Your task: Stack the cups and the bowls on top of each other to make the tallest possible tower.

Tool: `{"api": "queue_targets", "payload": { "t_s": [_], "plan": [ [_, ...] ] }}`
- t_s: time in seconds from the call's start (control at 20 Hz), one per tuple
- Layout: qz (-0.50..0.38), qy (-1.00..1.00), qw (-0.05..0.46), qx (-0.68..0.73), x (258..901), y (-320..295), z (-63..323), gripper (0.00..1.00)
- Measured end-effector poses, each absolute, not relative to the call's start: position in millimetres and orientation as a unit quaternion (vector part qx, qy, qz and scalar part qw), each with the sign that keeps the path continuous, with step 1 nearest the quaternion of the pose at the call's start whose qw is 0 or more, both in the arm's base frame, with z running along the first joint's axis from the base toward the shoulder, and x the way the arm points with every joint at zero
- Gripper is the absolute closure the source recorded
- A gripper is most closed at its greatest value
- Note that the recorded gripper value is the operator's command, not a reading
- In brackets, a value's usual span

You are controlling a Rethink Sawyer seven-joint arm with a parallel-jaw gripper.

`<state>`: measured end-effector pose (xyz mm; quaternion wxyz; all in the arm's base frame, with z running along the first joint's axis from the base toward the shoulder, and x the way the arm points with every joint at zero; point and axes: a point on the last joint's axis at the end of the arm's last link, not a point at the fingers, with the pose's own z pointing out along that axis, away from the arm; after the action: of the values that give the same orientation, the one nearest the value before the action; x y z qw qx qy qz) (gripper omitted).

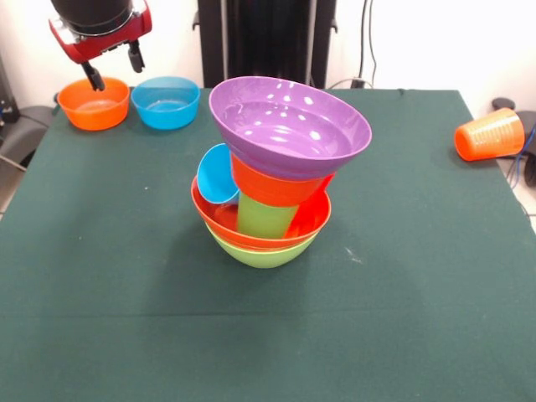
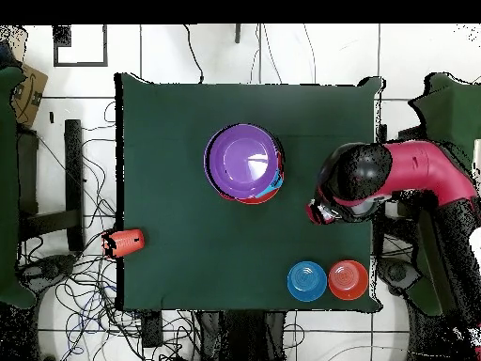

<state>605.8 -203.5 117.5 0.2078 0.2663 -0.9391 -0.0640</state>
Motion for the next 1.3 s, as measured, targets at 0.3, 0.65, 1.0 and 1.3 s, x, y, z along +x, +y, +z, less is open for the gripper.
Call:
{"api": "queue_targets", "payload": {
  "t_s": [0.3, 0.65, 1.0, 1.3],
  "plan": [
    [-0.065, -0.939, 0.208, 0.268, 605, -202, 117, 0.0],
    [-0.069, -0.937, 0.211, 0.269, 599, -203, 116, 0.0],
    [-0.069, -0.939, 0.2, 0.27, 592, -207, 110, 0.0],
    [-0.068, -0.942, 0.186, 0.272, 593, -205, 105, 0.0]
  ]
}}
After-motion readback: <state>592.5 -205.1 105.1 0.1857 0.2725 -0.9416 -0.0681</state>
